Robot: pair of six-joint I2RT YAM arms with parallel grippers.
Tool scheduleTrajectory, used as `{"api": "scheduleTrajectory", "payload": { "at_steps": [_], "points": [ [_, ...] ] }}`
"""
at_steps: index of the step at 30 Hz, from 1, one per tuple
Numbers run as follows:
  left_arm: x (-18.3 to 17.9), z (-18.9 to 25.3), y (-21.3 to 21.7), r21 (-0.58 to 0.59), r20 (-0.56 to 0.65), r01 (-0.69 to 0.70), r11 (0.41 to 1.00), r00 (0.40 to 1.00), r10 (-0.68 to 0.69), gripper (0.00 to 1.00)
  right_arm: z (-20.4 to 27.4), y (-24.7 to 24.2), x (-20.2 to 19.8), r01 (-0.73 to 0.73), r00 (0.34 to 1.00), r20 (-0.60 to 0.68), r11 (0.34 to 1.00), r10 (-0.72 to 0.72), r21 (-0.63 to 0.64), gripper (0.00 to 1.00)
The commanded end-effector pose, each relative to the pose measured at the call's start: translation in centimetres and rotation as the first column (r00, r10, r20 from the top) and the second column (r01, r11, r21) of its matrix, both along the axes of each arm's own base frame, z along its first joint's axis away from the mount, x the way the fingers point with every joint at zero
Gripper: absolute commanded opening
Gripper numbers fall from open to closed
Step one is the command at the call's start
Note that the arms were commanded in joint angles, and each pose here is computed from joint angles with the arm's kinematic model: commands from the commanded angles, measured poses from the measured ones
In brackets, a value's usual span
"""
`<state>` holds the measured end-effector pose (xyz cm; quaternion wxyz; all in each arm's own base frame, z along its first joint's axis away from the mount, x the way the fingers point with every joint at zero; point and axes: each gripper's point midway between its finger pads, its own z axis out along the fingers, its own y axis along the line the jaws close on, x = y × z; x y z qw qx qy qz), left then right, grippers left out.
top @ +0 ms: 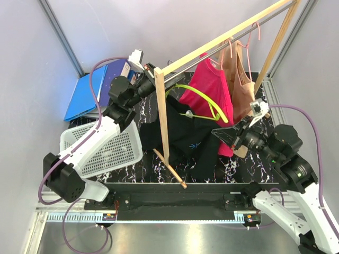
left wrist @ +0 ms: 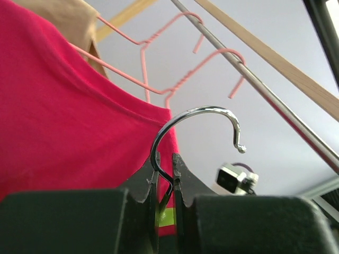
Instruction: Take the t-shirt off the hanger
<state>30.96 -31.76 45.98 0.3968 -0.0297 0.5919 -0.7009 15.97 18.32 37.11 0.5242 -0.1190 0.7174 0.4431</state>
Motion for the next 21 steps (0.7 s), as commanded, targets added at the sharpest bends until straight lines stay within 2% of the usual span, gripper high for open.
{"api": "scheduleTrajectory", "payload": {
  "at_steps": [1, 4, 8, 9, 10, 11, 12, 14, 16, 17, 19, 21],
  "points": [
    [-4.1, 6.7, 1.1, -0.152, 0.169, 0.109, 0.982, 0.982, -0.083, 0.00, 1.2, 0.4, 1.1, 0.003, 0.999, 0.039, 1.000, -0.003, -0.020, 0.00],
    [-4.7, 7.5, 0.9, -0.184, 0.178, 0.161, 0.970, 0.976, -0.128, 0.00, 0.6, 0.8, 2.0, 0.007, 1.000, 0.018, 0.999, -0.006, -0.039, 0.00],
    [-5.0, 7.2, 0.9, -0.148, 0.182, 0.150, 0.978, 0.976, -0.122, 0.00, -0.4, 1.4, 2.2, -0.023, 1.000, -0.010, 0.998, 0.022, -0.063, 0.00],
    [-4.6, 6.9, 0.9, -0.099, 0.217, 0.107, 0.989, 0.973, -0.083, 0.00, -0.8, 1.5, 2.1, -0.034, 0.999, -0.016, 0.997, 0.033, -0.068, 0.00],
    [-4.2, 5.6, 1.0, -0.033, 0.167, 0.069, 0.997, 0.984, -0.062, 0.00, -1.2, 1.7, 1.9, -0.053, 0.998, -0.026, 0.996, 0.052, -0.074, 0.00],
    [-3.9, 6.0, 1.4, -0.005, 0.179, 0.016, 1.000, 0.984, -0.015, 0.00, -1.6, 1.8, 1.7, -0.067, 0.997, -0.038, 0.995, 0.064, -0.080, 0.00],
    [-3.3, 5.2, 1.6, 0.064, 0.221, -0.048, 0.997, 0.975, 0.032, 0.00, -2.5, 2.0, 1.6, -0.082, 0.995, -0.062, 0.993, 0.077, -0.087, 0.00],
    [-2.5, 3.7, 2.6, 0.153, 0.184, -0.140, 0.978, 0.977, 0.111, 0.00, -3.6, 2.4, 0.8, -0.133, 0.988, -0.091, 0.987, 0.124, -0.095, 0.01],
    [-2.0, 1.9, 3.4, 0.238, 0.189, -0.201, 0.950, 0.969, 0.158, 0.00, -5.1, 2.7, 0.0, -0.189, 0.976, -0.130, 0.976, 0.174, -0.108, 0.09],
    [-1.9, 1.8, 4.0, 0.247, 0.194, -0.238, 0.939, 0.962, 0.193, 0.00, -5.8, 2.7, -0.4, -0.204, 0.970, -0.156, 0.972, 0.185, -0.117, 0.18],
    [-1.7, 0.6, 4.5, 0.282, 0.197, -0.262, 0.923, 0.957, 0.212, 0.00, -6.8, 2.8, -1.1, -0.240, 0.959, -0.182, 0.962, 0.215, -0.127, 0.23],
    [-1.7, -0.3, 5.0, 0.304, 0.190, -0.283, 0.910, 0.954, 0.233, 0.00, -7.6, 2.7, -1.5, -0.254, 0.953, -0.208, 0.957, 0.222, -0.139, 0.33]
  ]
}}
